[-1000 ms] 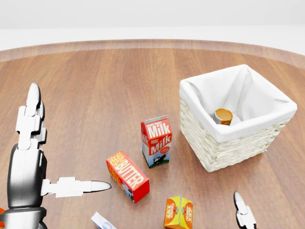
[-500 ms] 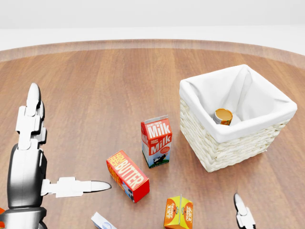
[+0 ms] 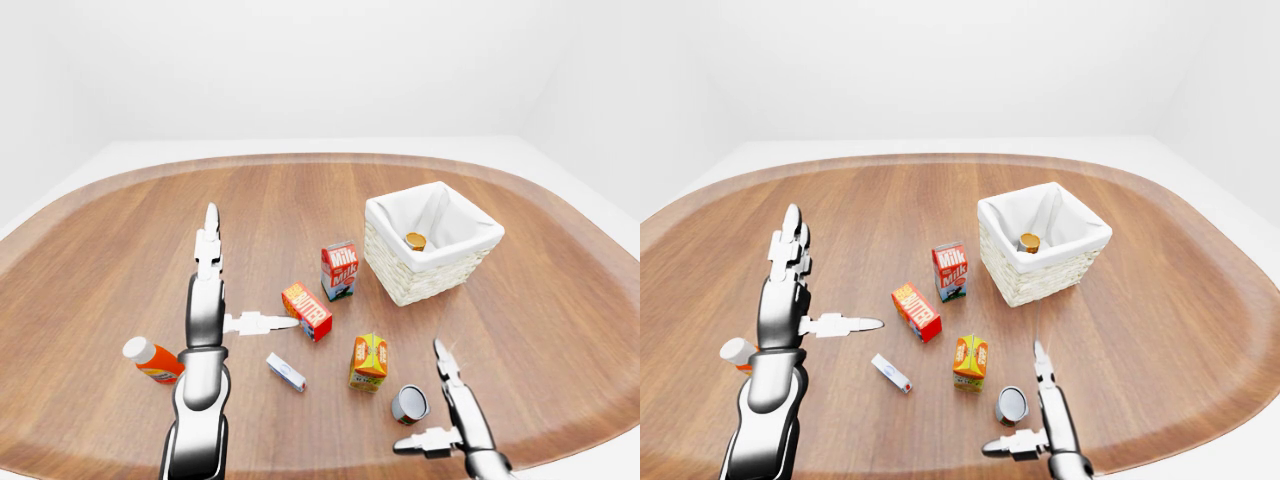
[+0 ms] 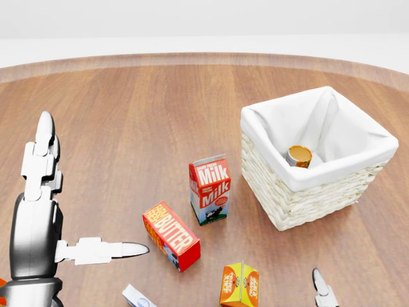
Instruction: Pick up the alphabet soup and the tomato sauce, and put them in the basket.
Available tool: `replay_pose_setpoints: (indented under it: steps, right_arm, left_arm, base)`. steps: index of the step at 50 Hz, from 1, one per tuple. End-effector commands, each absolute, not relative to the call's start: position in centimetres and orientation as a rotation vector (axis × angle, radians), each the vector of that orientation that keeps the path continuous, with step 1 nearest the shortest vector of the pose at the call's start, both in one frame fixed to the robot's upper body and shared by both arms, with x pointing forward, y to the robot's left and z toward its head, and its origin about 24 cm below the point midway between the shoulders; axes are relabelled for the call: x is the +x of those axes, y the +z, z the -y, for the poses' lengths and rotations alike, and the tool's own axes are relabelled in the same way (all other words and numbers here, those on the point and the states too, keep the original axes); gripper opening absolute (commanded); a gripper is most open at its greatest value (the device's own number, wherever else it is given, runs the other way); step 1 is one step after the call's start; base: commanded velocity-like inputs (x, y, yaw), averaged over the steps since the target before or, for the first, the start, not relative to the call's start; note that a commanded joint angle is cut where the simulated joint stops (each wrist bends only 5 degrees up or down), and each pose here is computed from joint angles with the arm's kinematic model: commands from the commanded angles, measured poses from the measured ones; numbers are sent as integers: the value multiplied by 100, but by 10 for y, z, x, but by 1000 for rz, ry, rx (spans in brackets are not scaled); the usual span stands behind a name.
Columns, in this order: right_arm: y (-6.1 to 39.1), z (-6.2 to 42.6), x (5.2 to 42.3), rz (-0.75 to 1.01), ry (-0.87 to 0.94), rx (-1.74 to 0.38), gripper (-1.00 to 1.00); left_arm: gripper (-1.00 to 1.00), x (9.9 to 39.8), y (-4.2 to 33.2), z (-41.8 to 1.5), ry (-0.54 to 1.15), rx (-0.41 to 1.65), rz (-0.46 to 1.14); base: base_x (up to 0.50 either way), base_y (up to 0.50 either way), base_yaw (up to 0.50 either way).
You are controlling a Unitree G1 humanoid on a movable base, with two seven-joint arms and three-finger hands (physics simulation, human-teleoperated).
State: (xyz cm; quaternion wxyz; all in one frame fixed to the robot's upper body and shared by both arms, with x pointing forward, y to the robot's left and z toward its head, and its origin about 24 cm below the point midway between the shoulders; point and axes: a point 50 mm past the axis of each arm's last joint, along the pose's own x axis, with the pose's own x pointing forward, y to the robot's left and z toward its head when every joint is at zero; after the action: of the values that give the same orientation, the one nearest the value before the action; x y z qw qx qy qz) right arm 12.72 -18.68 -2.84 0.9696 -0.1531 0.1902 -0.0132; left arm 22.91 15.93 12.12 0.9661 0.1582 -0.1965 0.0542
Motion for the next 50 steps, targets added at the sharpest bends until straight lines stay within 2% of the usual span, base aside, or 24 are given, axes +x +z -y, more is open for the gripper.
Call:
replay_pose_setpoints:
  steps: [1,50]
  right_arm:
    - [-33,188,128,-401,-33,-323,100]
    - [-53,192,140,-453,-61,-402,100]
  left_arm:
    - [100,229,121,-160,115,321,396]
    - [100,229,121,-160,115,321,396]
  base:
    - [0,0,0]
    - [0,0,0]
